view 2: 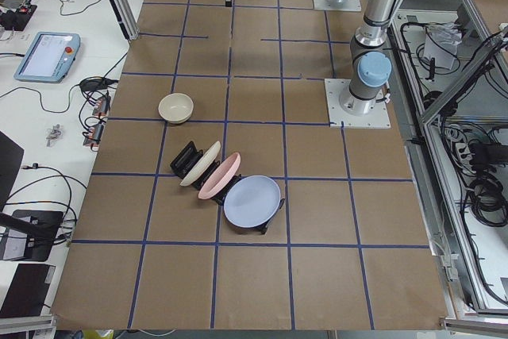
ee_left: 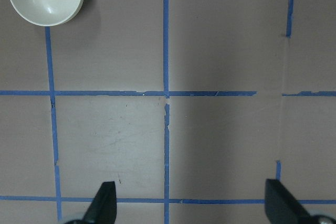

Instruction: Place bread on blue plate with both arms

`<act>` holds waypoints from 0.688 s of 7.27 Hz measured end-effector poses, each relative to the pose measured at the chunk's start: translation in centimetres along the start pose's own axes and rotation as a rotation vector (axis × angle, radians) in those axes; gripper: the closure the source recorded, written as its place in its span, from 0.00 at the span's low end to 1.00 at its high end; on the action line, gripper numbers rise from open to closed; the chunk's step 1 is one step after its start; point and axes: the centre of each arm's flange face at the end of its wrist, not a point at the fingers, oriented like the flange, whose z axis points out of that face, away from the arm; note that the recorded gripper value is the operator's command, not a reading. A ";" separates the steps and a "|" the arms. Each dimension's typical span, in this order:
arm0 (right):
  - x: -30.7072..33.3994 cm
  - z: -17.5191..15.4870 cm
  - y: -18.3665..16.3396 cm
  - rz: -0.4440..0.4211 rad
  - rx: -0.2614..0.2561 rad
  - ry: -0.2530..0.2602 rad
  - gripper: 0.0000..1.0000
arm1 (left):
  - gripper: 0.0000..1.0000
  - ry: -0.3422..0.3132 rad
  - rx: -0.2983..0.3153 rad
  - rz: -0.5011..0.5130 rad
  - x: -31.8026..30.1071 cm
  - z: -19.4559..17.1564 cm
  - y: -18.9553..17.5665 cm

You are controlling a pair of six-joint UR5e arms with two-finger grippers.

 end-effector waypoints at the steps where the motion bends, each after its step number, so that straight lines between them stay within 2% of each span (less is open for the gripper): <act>1: 0.0 0.1 0.0 0.000 -0.004 0.000 0.00 | 0.00 0.000 -0.002 -0.001 -0.1 0.1 -0.1; 2: 0.1 0.4 0.1 -0.005 -0.012 0.000 0.00 | 0.00 -0.001 -0.008 -0.002 -0.2 0.4 -0.1; 3: 0.5 1.0 0.1 -0.068 -0.011 0.005 0.00 | 0.00 -0.005 -0.020 0.005 -1.0 0.8 -0.2; 4: 1.9 2.1 0.1 -0.215 -0.010 0.013 0.00 | 0.00 -0.007 -0.032 0.012 -3.6 1.1 -0.6; 5: 5.4 4.2 0.6 -0.403 -0.027 0.011 0.00 | 0.00 -0.005 -0.040 0.011 -7.9 1.3 -1.1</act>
